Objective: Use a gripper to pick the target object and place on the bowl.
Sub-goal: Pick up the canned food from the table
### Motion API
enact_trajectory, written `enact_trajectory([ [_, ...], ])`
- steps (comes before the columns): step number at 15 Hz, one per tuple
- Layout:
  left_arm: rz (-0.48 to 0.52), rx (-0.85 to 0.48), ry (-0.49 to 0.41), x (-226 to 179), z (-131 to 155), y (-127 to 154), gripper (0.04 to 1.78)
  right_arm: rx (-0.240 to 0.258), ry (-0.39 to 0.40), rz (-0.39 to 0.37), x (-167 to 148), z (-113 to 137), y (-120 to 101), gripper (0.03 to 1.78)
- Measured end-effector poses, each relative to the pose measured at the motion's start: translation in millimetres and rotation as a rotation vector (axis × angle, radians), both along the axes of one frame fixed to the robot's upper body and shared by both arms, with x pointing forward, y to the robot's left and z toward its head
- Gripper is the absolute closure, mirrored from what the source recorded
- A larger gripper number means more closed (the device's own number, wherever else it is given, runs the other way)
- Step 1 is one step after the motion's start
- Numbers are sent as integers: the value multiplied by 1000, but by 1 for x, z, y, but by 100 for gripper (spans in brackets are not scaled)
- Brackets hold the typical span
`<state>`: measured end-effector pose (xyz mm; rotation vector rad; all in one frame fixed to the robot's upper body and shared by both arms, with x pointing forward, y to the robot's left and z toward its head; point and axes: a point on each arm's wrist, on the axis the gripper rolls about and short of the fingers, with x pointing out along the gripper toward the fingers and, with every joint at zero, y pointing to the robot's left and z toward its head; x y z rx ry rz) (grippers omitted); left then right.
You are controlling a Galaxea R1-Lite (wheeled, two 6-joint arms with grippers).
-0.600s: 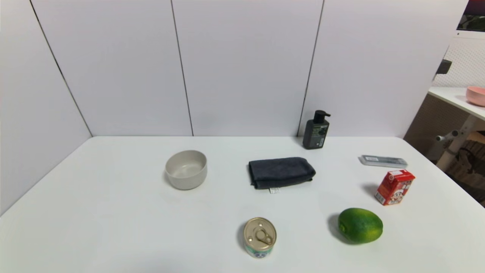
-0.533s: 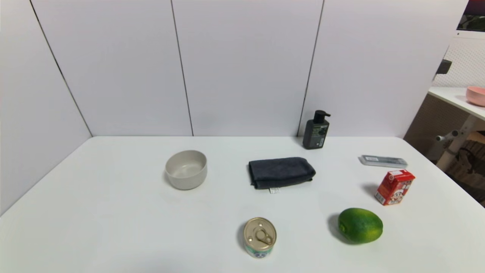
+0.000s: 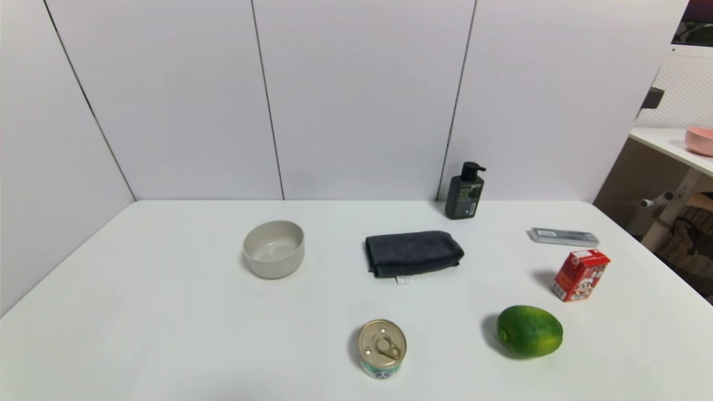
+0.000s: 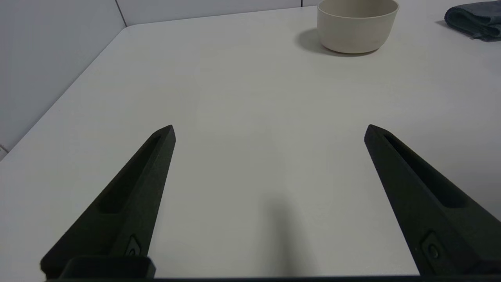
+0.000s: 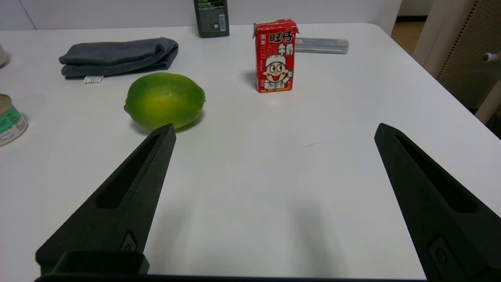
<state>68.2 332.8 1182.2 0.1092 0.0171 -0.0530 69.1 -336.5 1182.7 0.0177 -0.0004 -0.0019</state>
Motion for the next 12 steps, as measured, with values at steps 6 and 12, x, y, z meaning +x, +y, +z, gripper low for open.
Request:
enact_trajectory([
  [6,-2,2,-20,1,1,0,11,0,0,1,0,0,0,6],
  [12,13,-35,-10,1,0,0,11,0,0,1,0,0,0,6],
])
